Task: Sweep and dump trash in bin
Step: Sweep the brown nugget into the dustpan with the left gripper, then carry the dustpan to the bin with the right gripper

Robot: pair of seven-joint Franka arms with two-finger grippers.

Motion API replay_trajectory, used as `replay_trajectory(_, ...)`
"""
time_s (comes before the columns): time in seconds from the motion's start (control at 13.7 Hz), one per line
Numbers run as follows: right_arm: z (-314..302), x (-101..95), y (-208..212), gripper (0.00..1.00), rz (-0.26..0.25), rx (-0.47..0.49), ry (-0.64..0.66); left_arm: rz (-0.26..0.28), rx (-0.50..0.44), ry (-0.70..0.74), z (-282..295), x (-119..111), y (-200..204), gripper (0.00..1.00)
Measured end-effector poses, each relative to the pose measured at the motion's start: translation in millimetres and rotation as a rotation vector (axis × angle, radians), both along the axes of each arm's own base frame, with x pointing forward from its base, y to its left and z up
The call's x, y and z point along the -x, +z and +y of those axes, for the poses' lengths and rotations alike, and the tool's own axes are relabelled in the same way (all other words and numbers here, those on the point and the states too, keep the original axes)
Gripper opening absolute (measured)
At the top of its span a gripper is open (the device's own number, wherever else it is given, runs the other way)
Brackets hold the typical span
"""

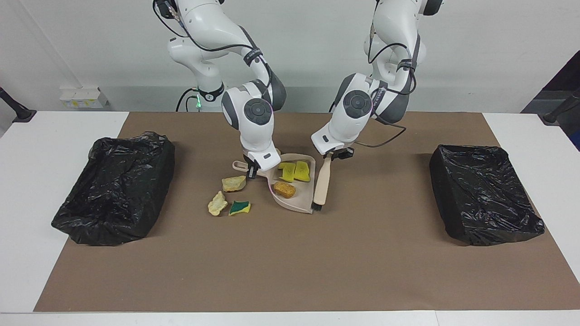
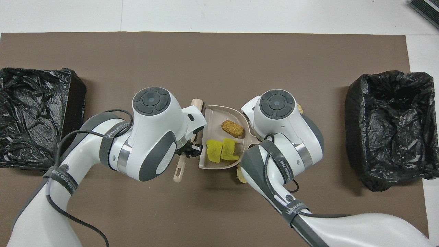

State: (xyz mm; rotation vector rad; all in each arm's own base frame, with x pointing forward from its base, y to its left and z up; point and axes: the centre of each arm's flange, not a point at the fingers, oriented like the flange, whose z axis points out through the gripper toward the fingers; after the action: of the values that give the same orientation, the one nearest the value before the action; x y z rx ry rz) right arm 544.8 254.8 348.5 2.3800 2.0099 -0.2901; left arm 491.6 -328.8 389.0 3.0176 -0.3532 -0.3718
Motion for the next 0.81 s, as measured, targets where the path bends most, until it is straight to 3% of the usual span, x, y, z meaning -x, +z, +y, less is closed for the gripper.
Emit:
replay_trajectory(0.22,3,-4.7,17,0.32,-0.023,-0.035,0.014,0.01,-0.047,0.171,-6,7,1,0.25)
replay_trajectory(0.37,1,-11.9,34,0.32,-0.041,-0.077,0.019,0.026,-0.08,0.226,-16,23,-5,0.25)
replay_trajectory(0.81,-67,-36.1,85,0.32,-0.078,-0.158,0.009,-0.033,-0.099,0.257,-38,134,-35,0.25)
